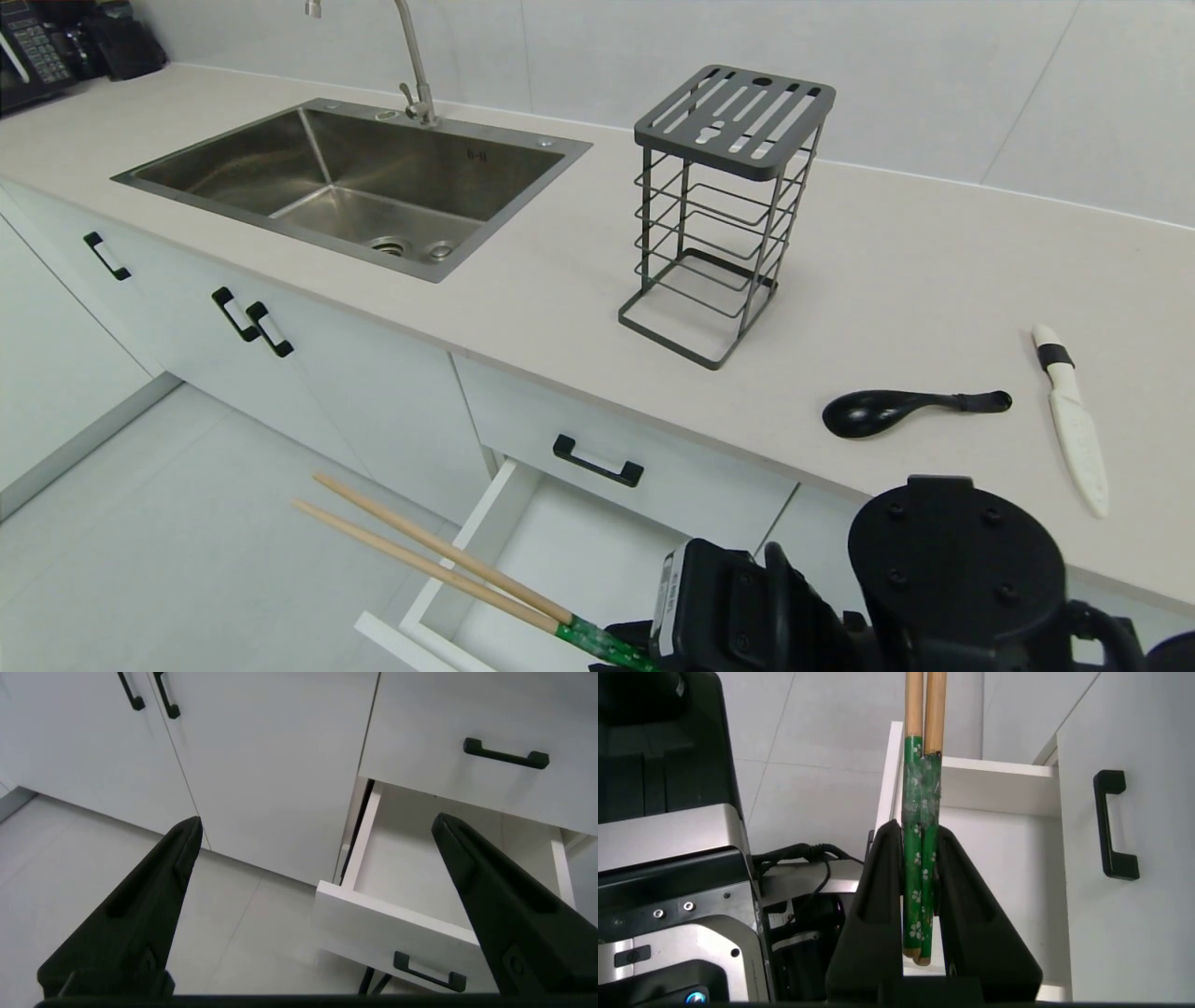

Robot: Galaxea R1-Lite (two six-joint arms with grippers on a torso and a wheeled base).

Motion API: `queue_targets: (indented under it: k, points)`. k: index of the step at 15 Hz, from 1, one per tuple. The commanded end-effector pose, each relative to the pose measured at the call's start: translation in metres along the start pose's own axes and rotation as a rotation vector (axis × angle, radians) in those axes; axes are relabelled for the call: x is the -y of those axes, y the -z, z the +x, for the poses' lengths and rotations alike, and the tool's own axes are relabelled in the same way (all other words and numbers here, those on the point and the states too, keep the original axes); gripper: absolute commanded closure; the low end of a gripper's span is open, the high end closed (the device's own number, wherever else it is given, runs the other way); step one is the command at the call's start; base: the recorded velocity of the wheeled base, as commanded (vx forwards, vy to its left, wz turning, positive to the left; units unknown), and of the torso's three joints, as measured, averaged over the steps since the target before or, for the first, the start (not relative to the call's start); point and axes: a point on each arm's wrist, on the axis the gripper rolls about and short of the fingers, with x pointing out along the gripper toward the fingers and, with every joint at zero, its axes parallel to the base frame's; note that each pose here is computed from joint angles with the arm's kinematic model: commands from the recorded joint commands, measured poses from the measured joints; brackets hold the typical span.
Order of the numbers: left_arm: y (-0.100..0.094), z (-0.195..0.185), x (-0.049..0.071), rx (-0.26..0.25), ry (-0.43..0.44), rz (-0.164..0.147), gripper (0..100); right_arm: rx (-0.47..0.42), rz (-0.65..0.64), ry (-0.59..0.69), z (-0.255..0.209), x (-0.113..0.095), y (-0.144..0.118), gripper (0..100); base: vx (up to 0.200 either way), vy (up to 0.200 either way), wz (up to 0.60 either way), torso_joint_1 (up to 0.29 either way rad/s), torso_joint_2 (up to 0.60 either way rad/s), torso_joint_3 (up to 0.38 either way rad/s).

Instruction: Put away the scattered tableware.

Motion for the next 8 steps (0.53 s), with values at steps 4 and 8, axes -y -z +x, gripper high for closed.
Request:
queue_targets:
  k: [4,8]
  points:
    - [0.0000,0.0001,0.0000,-0.001,0.000,0.000,0,-0.003,-0.001,0.002,0.0037,0.0004,-0.0007,100,0.000,0.000,0.00,0.000,0.00,0.000]
    - [0.0000,0.0001,0.0000,-0.001,0.000,0.000,0,0.005,-0.003,0.001,0.0049,-0.0002,-0.0012,100,0.000,0.000,0.00,0.000,0.00,0.000]
